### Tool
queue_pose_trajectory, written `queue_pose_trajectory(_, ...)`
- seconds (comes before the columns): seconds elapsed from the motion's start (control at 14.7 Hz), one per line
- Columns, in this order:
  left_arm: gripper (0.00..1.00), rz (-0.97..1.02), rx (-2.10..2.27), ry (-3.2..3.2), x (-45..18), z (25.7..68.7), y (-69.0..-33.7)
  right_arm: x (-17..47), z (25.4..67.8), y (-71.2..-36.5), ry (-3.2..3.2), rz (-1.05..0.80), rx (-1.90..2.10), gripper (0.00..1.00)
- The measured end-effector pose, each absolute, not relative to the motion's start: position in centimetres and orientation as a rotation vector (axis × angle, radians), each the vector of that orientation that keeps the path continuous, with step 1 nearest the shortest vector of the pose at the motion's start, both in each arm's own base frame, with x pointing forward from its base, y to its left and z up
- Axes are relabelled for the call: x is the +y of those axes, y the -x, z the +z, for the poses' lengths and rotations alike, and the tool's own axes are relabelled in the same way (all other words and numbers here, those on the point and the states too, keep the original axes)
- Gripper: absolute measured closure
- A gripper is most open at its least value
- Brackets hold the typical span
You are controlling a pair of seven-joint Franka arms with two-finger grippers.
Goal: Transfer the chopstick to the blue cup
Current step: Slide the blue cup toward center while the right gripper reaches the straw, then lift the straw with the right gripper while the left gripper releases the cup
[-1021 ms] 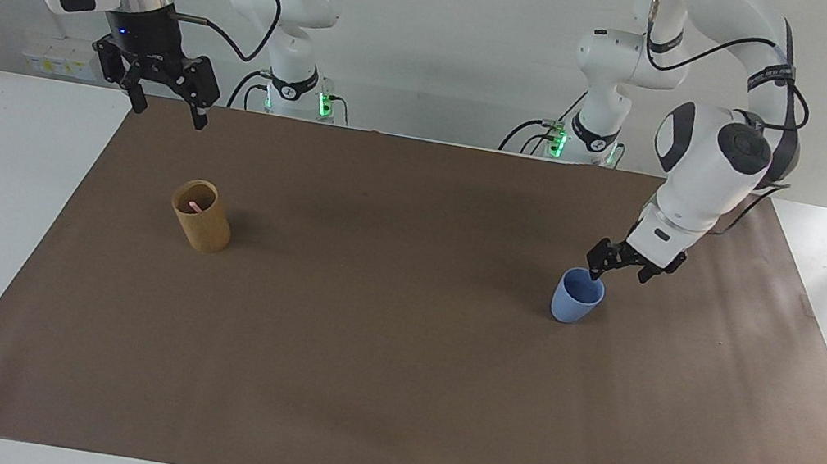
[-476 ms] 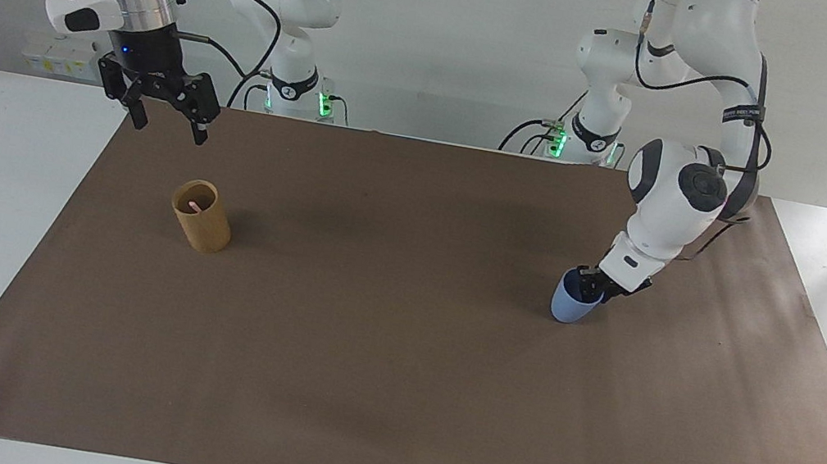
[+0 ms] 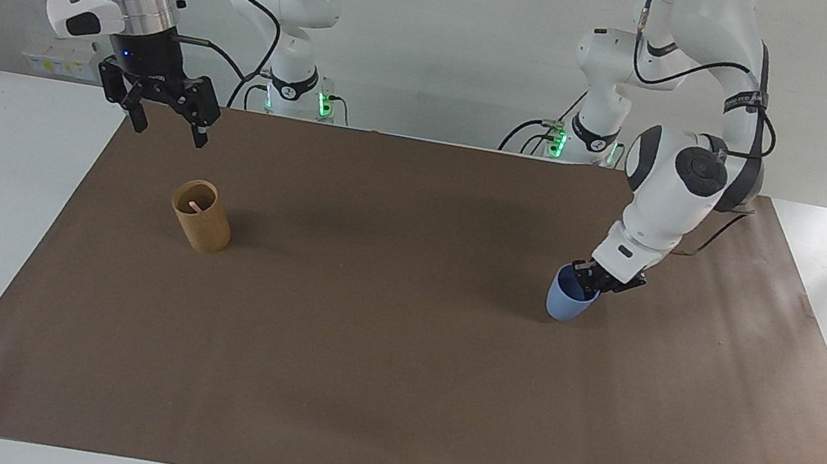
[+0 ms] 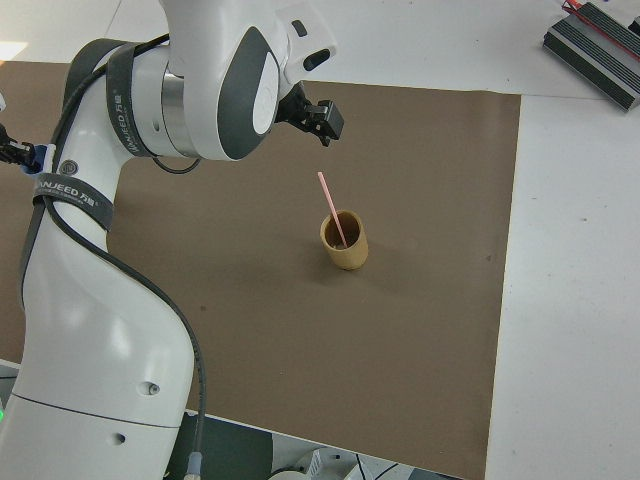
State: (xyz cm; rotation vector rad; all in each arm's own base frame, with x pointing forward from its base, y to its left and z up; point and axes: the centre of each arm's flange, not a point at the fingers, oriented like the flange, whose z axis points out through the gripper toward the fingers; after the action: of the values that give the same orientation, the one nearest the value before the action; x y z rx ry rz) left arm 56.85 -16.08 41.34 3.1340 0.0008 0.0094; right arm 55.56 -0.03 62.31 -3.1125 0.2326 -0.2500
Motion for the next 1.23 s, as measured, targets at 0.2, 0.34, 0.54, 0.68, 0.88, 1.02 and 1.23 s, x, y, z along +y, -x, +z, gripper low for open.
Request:
queue_pose_trajectory(0.2, 0.96, 0.037, 0.038, -3.142, -23.6, 43.6, -55.0, 0.0, 62.4, -55.7, 3.109, -0.277, 0.232, 0.00)
queue_pose_trajectory(0.34, 0.96, 0.042, 0.027, -3.133, -27.5, 43.8, -53.5, 0.0, 62.2, -56.0, 3.107, -0.307, 0.216, 0.00)
queue_pose_trajectory(0.54, 0.96, 0.040, 0.070, -3.120, -32.5, 43.2, -52.7, 0.3, 60.3, -56.8, 3.111, -0.388, 0.078, 0.00)
queue_pose_trajectory(0.68, 0.96, 0.035, 0.076, -3.116, -35.3, 42.2, -52.9, 0.4, 57.9, -57.2, 3.114, -0.413, -0.005, 0.00)
queue_pose_trajectory(0.88, 0.96, 0.033, 0.080, -3.108, -37.7, 40.4, -52.8, 0.6, 54.0, -57.3, 3.122, -0.387, -0.074, 0.00)
queue_pose_trajectory(1.02, 0.96, 0.014, 0.103, -3.113, -39.3, 38.6, -52.1, 0.6, 51.3, -57.2, 3.123, -0.416, -0.178, 0.00)
queue_pose_trajectory(1.23, 0.96, 0.024, 0.109, -3.103, -41.7, 36.6, -51.5, 0.6, 48.1, -56.5, 3.123, -0.422, -0.304, 0.00)
